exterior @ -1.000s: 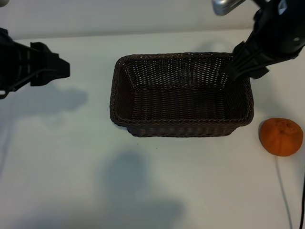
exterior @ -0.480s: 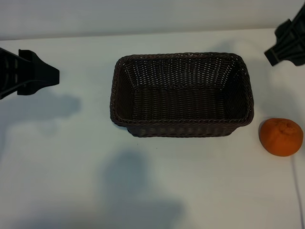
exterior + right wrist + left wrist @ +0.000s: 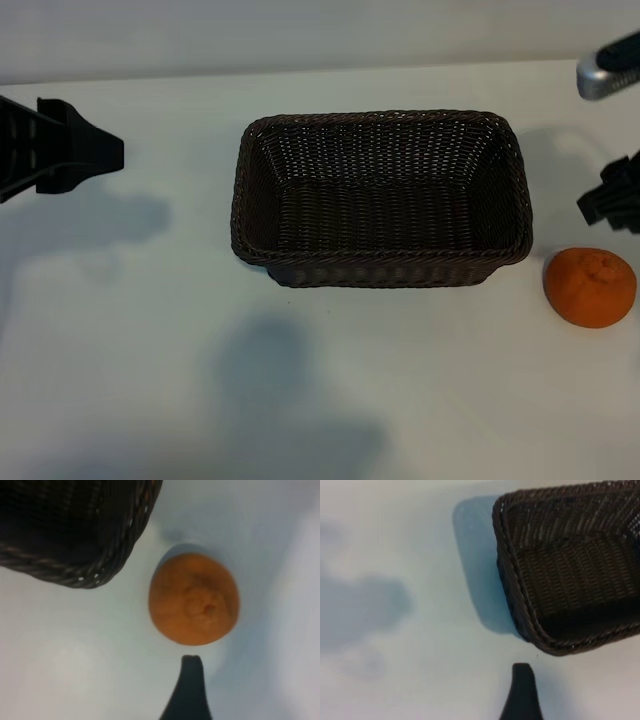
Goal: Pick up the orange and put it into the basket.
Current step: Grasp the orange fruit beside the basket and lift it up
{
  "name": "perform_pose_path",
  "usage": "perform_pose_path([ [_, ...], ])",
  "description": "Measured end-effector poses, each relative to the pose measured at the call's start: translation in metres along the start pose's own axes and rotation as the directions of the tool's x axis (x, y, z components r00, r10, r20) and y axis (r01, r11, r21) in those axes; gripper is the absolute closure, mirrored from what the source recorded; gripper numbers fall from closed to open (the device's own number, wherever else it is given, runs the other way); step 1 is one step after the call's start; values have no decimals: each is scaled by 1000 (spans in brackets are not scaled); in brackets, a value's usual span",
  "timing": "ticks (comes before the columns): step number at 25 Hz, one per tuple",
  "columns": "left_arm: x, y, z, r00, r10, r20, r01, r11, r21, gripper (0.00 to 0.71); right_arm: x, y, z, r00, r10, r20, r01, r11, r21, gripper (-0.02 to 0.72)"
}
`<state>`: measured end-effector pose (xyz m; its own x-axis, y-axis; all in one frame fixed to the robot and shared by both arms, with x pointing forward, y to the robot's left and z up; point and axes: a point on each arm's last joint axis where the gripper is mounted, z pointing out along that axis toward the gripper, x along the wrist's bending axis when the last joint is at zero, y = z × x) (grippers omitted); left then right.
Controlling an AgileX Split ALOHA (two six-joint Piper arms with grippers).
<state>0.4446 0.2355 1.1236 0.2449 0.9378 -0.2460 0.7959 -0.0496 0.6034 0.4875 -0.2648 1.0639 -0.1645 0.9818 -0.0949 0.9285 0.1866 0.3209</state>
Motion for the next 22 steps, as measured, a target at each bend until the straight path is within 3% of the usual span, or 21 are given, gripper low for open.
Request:
perform_pose_path([
  [4, 0, 1, 0, 1000, -2, 2, 2, 1000, -15, 119, -1, -5, 12, 998, 13, -66, -14, 1000, -12, 108],
  [7, -2, 5, 0, 1000, -17, 20, 18, 998, -52, 119, 0, -4, 13, 997, 11, -80, -14, 999, -35, 108],
  [10, -3, 7, 2, 999, -30, 34, 32, 997, -66, 119, 0, -2, 13, 996, 11, -83, -16, 998, -59, 108],
  [14, -1, 10, 17, 997, -56, 44, 57, 998, -23, 119, 0, 0, 16, 996, 12, -83, -16, 998, -56, 108],
  [18, 2, 11, 32, 997, -71, 41, 70, 997, 20, 119, 1, 4, 35, 996, 17, -86, -17, 1000, 0, 108],
  [22, 2, 11, 36, 996, -74, 40, 73, 997, 31, 119, 2, 8, 59, 993, 88, -76, -83, 995, 61, 108],
])
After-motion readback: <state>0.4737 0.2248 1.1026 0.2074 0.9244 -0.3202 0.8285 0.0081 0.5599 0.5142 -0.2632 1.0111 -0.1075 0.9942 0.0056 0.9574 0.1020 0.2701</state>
